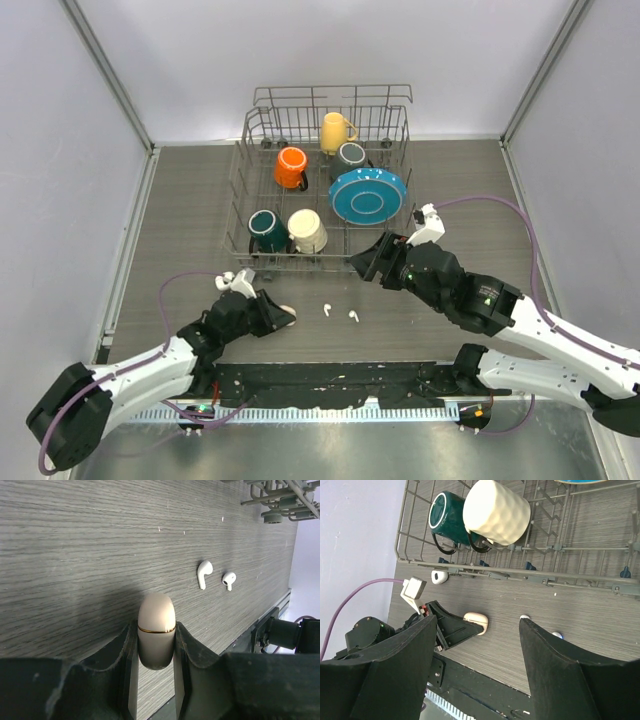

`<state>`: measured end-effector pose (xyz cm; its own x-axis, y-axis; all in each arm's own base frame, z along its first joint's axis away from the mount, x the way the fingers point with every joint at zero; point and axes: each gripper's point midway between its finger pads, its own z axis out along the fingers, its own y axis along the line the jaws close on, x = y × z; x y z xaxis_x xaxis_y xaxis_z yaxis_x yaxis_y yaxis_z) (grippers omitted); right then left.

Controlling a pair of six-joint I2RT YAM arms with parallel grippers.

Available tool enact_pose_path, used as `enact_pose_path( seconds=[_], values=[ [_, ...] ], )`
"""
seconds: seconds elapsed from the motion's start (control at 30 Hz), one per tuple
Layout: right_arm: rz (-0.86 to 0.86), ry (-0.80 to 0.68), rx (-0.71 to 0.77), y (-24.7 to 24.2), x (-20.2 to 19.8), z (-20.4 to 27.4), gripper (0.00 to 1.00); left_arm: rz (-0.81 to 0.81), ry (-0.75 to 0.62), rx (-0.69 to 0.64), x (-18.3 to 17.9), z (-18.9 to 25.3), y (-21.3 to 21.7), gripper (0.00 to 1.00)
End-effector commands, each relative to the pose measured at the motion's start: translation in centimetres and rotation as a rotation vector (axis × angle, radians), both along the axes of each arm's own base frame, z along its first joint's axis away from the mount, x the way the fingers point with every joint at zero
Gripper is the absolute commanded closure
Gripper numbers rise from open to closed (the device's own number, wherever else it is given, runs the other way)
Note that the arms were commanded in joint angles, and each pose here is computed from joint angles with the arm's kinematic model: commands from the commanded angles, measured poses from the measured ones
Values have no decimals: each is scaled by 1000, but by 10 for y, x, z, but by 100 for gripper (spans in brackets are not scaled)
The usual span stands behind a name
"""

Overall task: Insert the wireless bluetooth earbuds into the charging case
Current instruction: Place the charging case at the center of the board.

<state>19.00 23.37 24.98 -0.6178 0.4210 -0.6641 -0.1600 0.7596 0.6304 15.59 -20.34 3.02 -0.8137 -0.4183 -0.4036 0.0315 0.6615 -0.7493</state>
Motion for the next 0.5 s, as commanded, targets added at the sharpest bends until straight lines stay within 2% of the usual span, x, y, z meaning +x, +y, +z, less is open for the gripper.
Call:
enact_pose_path(
  seconds=[0.0,0.1,0.27,0.33,0.43,0.47],
  values=[
    [-21,-22,26,2,5,10,28,21,-32,-18,6,1,0,87],
    [-22,-20,22,3,6,8,28,26,-13,-12,6,-2,0,78],
    [-13,-12,11,6,6,4,28,37,22,12,0,-9,6,70],
    [-11,-11,9,6,6,3,28,48,38,34,-2,-12,11,59],
    [-11,-8,13,6,5,2,28,78,37,51,-3,-10,19,56],
    [-15,-10,15,5,6,2,28,90,11,21,1,-1,17,55]
  ],
)
